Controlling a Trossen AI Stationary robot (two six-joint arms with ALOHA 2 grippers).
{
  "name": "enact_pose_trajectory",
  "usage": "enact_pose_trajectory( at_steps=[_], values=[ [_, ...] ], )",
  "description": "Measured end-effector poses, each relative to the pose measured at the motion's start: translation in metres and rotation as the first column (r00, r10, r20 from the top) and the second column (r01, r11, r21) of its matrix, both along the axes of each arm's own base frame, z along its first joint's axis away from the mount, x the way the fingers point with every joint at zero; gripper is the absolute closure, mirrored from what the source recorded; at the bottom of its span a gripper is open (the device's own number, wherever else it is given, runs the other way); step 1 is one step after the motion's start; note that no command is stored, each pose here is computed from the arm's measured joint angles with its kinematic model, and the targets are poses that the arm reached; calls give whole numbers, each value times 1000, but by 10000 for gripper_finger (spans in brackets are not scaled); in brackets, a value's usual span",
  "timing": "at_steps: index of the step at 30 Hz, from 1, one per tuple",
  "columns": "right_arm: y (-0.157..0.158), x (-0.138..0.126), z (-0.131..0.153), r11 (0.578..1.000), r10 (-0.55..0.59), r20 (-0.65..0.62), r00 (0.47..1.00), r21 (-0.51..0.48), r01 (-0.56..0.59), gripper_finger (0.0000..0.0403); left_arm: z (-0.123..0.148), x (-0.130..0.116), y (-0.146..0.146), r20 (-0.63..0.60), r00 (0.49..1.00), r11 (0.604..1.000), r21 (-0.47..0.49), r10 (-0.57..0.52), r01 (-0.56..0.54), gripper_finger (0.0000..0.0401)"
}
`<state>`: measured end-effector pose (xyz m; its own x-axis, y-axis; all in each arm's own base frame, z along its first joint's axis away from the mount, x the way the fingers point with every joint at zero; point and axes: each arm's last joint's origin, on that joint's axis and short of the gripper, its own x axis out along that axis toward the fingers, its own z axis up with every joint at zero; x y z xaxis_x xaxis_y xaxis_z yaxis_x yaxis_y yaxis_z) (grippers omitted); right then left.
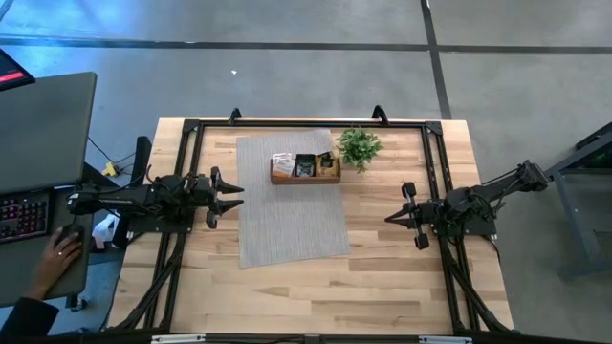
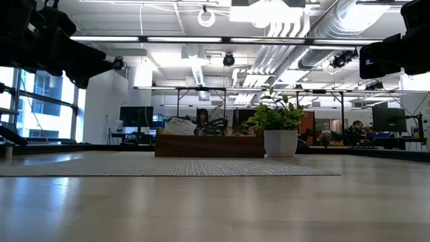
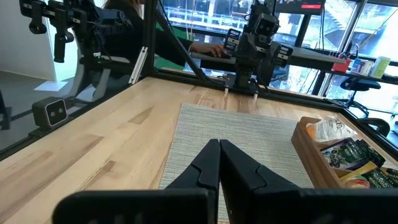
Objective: Pick & Place Tea
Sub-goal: Return to Home Position
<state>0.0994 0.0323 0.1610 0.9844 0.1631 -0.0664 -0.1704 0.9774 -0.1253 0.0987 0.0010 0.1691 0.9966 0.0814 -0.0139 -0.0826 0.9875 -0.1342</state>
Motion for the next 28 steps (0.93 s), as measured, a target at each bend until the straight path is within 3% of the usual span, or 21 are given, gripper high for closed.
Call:
enact_pose_trajectory(
  at_steps=[28],
  values=[
    [0,0,0,1000,0,0,1000,0,0,399,0,0,0,0,1000,1000,0,0,0,229]
  ],
)
